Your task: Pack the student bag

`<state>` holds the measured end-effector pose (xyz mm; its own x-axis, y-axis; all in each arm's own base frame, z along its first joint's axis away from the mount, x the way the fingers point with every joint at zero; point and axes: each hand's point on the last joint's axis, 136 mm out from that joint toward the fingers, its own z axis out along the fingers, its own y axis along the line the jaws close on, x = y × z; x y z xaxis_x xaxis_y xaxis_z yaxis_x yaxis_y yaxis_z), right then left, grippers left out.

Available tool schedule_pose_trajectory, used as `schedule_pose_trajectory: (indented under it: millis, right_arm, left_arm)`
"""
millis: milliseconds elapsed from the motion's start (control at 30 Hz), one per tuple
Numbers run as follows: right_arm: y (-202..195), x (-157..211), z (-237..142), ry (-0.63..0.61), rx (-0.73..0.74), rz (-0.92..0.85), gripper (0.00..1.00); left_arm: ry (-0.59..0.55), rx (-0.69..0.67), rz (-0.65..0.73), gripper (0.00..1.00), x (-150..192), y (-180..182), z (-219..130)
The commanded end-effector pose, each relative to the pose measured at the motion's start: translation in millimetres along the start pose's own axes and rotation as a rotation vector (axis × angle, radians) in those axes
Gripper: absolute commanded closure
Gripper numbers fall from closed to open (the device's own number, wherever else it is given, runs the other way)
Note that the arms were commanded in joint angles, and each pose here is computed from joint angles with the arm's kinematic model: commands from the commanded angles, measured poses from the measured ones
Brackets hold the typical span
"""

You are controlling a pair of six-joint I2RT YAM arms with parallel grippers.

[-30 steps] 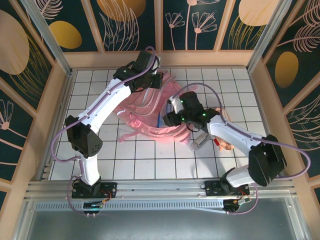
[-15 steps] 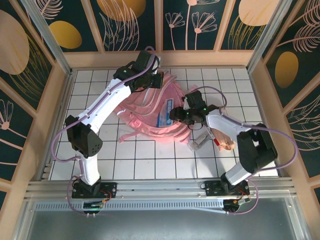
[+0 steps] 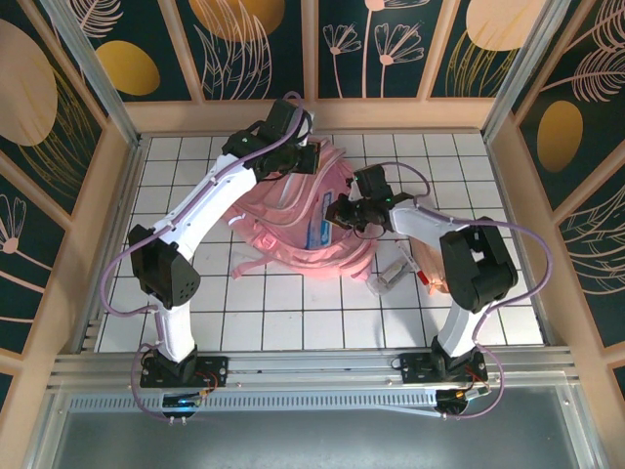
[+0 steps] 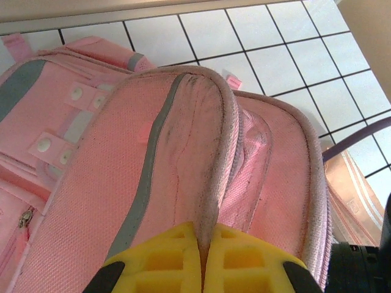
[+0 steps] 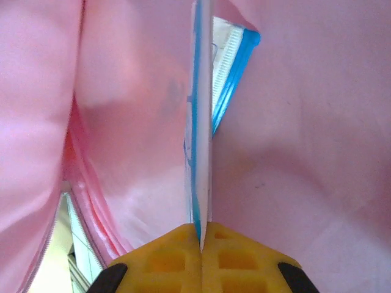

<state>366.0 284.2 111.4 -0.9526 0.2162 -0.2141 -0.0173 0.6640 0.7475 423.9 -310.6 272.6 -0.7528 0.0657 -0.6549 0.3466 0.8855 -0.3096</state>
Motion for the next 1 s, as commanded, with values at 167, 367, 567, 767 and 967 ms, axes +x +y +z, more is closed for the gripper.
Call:
schedule_pose_trajectory:
  millis: [167, 367, 567, 767, 967]
  right_arm:
    - [72.1, -35.0, -44.1, -0.141, -0.364, -0.050, 1.00]
    - [51.0, -62.5, -9.6, -0.204, -0.360, 0.172, 1.00]
    - [39.6, -86.4, 21.0, -0.344, -0.319, 0.319, 1.00]
    - [34.7, -94.9, 49.0, -0.437, -0.337, 0.454, 1.00]
    - [66.0, -72.1, 85.0, -0.316, -0.418, 0.470, 0.94]
  left_arm:
    - [-0.142, 0.119, -0.051, 1.00, -38.8, -28.0, -37.4]
    - [-0.177, 0.210, -0.154, 1.00, -54.3, -45.5, -54.1]
    - [-0.136, 0.300, -0.219, 1.00, -58.5, -63.2, -49.2]
    - [-0.153, 0.300, -0.227, 1.00, -65.9, -64.3, -47.4]
    - [-0.175, 0.288, -0.215, 1.00, -70.1, -63.3, -51.5]
